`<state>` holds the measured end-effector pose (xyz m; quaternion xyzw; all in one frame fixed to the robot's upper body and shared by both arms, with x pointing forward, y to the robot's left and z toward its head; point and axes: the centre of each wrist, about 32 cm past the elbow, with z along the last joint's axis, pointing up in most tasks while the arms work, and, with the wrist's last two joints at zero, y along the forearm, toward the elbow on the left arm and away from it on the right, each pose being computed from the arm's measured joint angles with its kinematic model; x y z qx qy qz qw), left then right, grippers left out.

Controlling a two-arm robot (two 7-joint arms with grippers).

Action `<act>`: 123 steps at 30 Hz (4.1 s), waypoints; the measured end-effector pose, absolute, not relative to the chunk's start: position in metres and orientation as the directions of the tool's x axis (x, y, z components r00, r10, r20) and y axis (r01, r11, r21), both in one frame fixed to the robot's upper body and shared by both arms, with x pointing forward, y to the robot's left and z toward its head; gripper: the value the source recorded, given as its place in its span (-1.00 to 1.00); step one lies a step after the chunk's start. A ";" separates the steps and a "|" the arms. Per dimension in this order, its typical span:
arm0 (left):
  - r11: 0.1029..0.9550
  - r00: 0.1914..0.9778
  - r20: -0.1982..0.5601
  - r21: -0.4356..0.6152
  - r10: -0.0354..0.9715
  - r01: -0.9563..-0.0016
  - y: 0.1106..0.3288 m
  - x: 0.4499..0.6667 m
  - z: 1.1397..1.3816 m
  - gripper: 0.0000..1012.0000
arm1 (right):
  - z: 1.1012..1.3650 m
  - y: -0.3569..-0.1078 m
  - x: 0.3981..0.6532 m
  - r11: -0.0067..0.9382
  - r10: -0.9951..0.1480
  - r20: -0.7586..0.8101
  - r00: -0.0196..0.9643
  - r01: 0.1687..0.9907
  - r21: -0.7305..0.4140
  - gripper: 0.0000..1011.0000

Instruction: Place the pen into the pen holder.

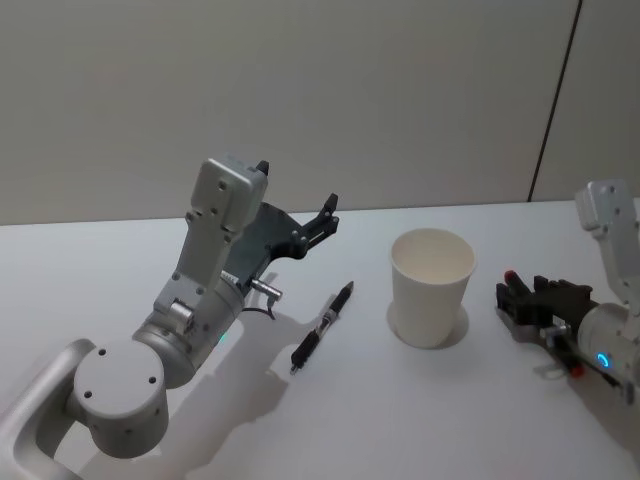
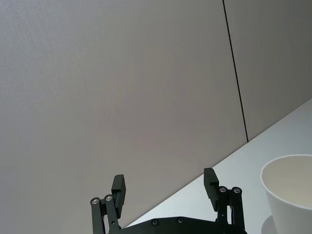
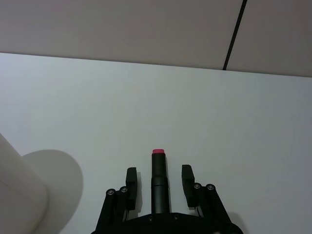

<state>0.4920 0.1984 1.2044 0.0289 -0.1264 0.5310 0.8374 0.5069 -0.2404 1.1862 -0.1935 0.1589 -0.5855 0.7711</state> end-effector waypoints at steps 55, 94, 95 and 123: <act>0.434 0.404 0.242 -0.086 0.882 -0.897 0.198 0.492 1.204 0.98 | 1.186 -0.241 0.507 0.239 -0.964 -0.019 0.264 0.840 -0.487 -0.60; 0.434 0.404 0.242 -0.086 0.882 -0.897 0.198 0.492 1.204 0.98 | 1.210 -0.232 0.511 0.219 -0.964 0.083 0.251 0.934 -0.283 -0.63; 0.434 0.404 0.242 -0.086 0.882 -0.897 0.198 0.492 1.204 0.98 | 1.211 -0.231 0.512 0.218 -0.965 0.087 0.249 0.937 -0.272 -0.63; 0.434 0.404 0.242 -0.086 0.882 -0.897 0.198 0.492 1.204 0.98 | 1.259 -0.228 0.521 0.150 -0.975 0.187 0.120 0.977 0.153 -0.63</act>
